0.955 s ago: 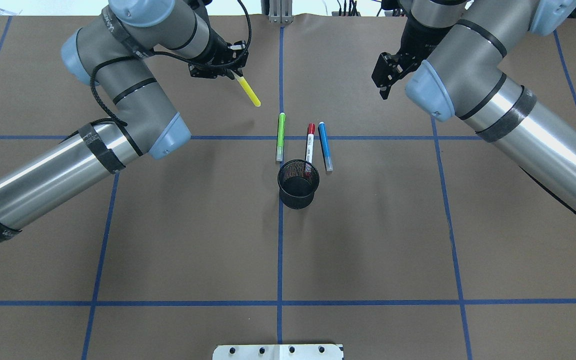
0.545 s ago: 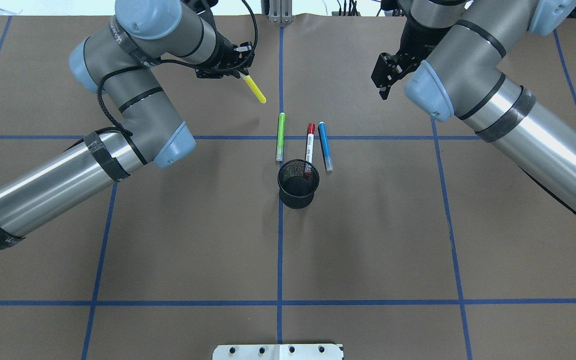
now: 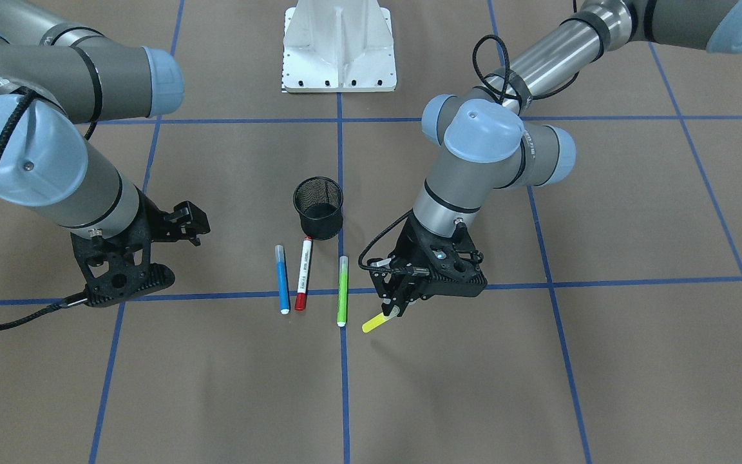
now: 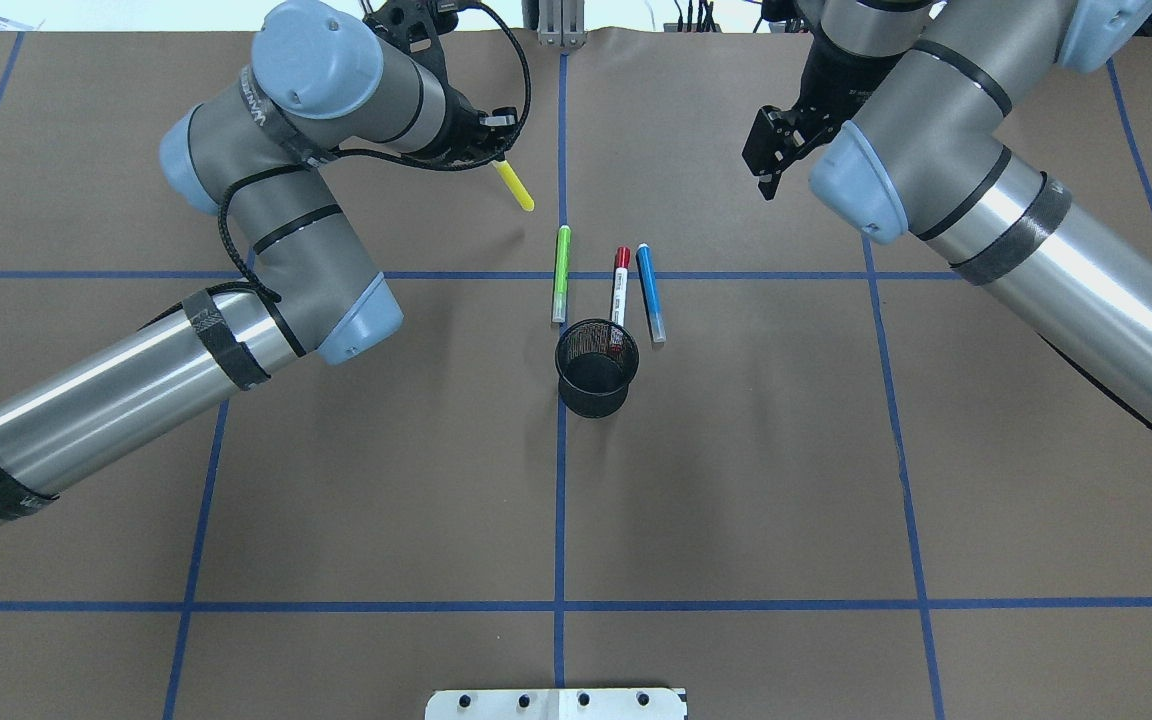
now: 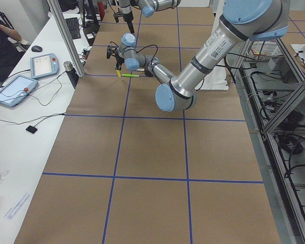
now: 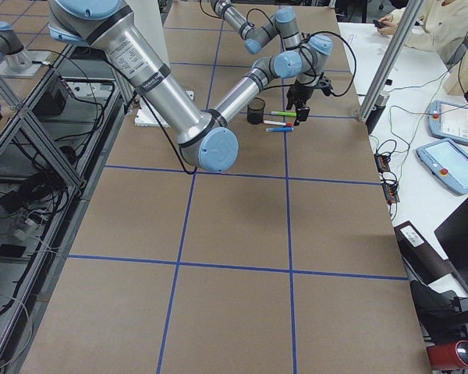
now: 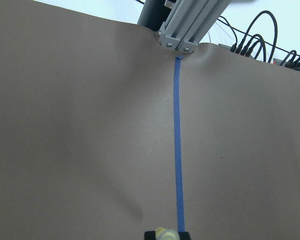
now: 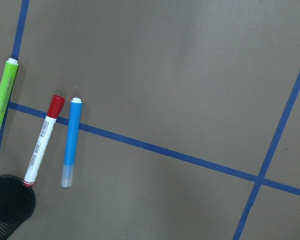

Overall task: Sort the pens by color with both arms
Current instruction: 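Lower the yellow highlighter onto the table beyond the green highlighter and release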

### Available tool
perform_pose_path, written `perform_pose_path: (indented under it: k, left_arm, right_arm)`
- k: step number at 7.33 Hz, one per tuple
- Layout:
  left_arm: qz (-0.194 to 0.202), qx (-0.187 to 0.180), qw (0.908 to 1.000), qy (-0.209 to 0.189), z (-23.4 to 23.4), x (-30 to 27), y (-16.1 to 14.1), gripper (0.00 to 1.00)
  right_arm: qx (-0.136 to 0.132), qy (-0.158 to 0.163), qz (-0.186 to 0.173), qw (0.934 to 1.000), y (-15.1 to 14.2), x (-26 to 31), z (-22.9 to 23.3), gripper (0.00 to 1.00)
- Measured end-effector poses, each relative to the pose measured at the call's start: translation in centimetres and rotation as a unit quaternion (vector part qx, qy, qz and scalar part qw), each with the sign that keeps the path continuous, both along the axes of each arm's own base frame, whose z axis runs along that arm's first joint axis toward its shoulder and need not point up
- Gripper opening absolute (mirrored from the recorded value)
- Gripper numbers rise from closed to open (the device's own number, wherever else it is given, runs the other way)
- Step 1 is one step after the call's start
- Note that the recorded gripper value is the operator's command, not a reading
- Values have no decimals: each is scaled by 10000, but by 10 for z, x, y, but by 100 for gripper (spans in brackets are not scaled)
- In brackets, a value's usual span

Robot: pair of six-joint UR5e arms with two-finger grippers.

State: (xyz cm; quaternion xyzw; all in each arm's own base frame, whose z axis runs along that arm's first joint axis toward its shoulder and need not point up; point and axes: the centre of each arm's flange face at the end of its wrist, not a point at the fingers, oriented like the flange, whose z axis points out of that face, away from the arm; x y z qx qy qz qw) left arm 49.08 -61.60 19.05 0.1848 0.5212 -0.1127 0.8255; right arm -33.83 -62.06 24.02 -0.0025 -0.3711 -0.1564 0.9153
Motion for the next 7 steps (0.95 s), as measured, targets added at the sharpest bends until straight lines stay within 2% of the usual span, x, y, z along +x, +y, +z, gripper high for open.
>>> perform_pose_path:
  k: [2, 3, 4, 6, 7]
  left_arm:
    - [62, 19, 10000, -4, 0, 7, 6, 25]
    - [93, 29, 10000, -8, 0, 11, 9, 39]
    - [109, 39, 9999, -12, 0, 12, 10, 47]
    - [120, 55, 9999, -12, -1, 13, 11, 55]
    - [126, 57, 9999, -11, -1, 13, 12, 56]
  right_arm:
    - [-5, 10, 1, 10000, 0, 0, 2, 99]
    - [-8, 15, -1, 10000, 0, 0, 4, 99]
    - [-10, 19, -2, 10000, -1, 0, 5, 99]
    - [-17, 30, -1, 10000, -1, -1, 6, 99]
    - [-23, 36, -2, 10000, -2, -1, 7, 99]
